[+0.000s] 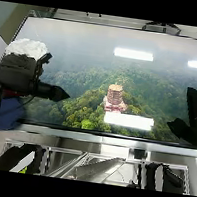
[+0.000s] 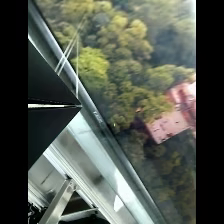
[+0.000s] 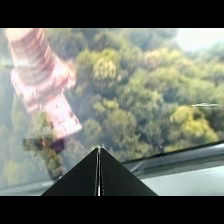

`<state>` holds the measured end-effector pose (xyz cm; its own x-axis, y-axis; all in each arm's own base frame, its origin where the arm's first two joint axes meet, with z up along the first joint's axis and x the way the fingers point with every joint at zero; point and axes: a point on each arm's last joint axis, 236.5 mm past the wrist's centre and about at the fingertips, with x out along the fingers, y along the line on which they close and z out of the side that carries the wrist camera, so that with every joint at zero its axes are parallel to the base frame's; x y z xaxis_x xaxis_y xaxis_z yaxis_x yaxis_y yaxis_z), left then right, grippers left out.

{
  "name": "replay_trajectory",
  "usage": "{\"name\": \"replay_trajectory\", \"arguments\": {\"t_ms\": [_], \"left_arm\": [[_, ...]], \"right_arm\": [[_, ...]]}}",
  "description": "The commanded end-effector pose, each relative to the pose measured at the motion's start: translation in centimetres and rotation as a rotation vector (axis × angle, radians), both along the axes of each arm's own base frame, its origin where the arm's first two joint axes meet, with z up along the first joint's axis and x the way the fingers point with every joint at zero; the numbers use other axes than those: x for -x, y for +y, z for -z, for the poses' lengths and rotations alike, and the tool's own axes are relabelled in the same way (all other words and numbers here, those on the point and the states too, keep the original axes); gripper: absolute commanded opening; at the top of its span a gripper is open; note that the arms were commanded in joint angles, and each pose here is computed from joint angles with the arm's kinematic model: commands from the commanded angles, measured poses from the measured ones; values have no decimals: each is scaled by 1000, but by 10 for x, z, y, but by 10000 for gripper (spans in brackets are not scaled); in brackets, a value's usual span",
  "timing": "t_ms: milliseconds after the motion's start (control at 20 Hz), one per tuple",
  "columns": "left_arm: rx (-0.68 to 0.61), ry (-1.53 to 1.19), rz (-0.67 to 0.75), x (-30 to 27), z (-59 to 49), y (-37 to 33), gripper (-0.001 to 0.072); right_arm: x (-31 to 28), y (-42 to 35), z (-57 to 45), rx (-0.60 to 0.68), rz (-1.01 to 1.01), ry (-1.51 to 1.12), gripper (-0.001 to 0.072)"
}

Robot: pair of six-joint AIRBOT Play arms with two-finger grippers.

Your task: Fold the shirts.

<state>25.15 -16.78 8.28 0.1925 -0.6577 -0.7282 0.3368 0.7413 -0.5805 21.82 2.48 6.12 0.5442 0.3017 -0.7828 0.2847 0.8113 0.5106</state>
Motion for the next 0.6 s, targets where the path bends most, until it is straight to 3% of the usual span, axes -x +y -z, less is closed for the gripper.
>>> {"name": "replay_trajectory", "arguments": {"t_ms": [0, 550], "left_arm": [[4, 14, -50, 29, 14, 9, 13], [2, -2, -144, 41, 13, 36, 14]], "right_arm": [[9, 17, 6, -23, -37, -5, 19], [7, 26, 0, -67, -48, -22, 19]]}}
